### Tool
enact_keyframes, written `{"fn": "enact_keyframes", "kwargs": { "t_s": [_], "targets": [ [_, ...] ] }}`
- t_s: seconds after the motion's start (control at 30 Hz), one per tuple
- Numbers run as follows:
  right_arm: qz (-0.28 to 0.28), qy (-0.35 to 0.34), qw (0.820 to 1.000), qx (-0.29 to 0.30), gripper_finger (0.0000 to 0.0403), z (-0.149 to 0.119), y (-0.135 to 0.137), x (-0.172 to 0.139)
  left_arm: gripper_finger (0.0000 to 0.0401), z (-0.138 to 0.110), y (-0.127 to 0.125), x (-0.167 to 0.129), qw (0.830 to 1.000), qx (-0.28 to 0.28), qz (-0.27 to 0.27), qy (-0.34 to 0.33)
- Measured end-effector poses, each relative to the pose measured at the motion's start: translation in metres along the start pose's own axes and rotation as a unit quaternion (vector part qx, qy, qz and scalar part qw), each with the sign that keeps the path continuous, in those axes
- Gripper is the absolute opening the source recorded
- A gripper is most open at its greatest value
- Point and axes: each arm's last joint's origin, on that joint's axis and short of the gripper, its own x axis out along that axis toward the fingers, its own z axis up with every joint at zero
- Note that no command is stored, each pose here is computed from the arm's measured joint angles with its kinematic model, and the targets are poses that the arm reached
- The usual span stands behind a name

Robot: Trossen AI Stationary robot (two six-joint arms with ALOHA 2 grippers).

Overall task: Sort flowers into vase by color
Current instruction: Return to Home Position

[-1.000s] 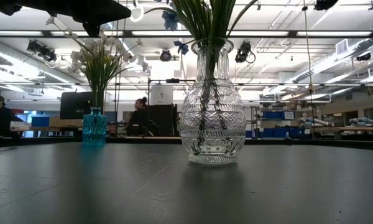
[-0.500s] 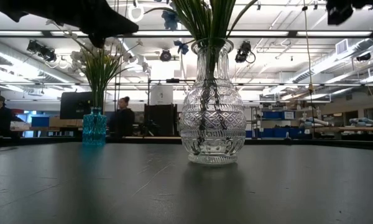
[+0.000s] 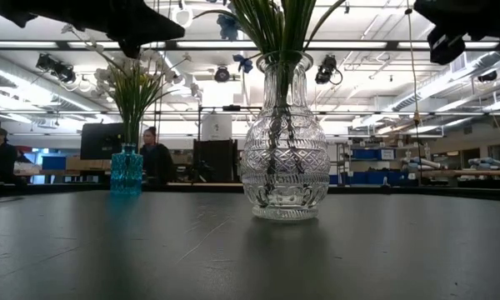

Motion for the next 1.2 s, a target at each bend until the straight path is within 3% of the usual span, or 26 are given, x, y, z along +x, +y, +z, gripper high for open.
{"fn": "enact_keyframes", "kwargs": {
  "t_s": [0.27, 0.5, 0.87, 1.2],
  "targets": [
    [0.029, -0.008, 0.999, -0.031, 0.0004, 0.003, 0.002, -0.005, 0.0002, 0.006, 0.011, -0.017, 0.999, -0.007, -0.031, -0.001],
    [0.03, 0.007, 0.999, -0.042, 0.0004, 0.0, 0.001, -0.014, 0.0002, 0.002, 0.019, -0.005, 0.996, -0.018, -0.083, 0.013],
    [0.009, 0.002, 1.0, -0.026, 0.0004, 0.001, -0.001, -0.014, 0.0002, 0.01, 0.03, 0.0, 0.997, -0.027, -0.059, -0.031],
    [-0.002, 0.0, 1.0, -0.031, 0.0004, 0.001, -0.001, -0.014, 0.0001, 0.01, 0.015, -0.021, 0.997, -0.028, -0.073, -0.012]
  ]
}}
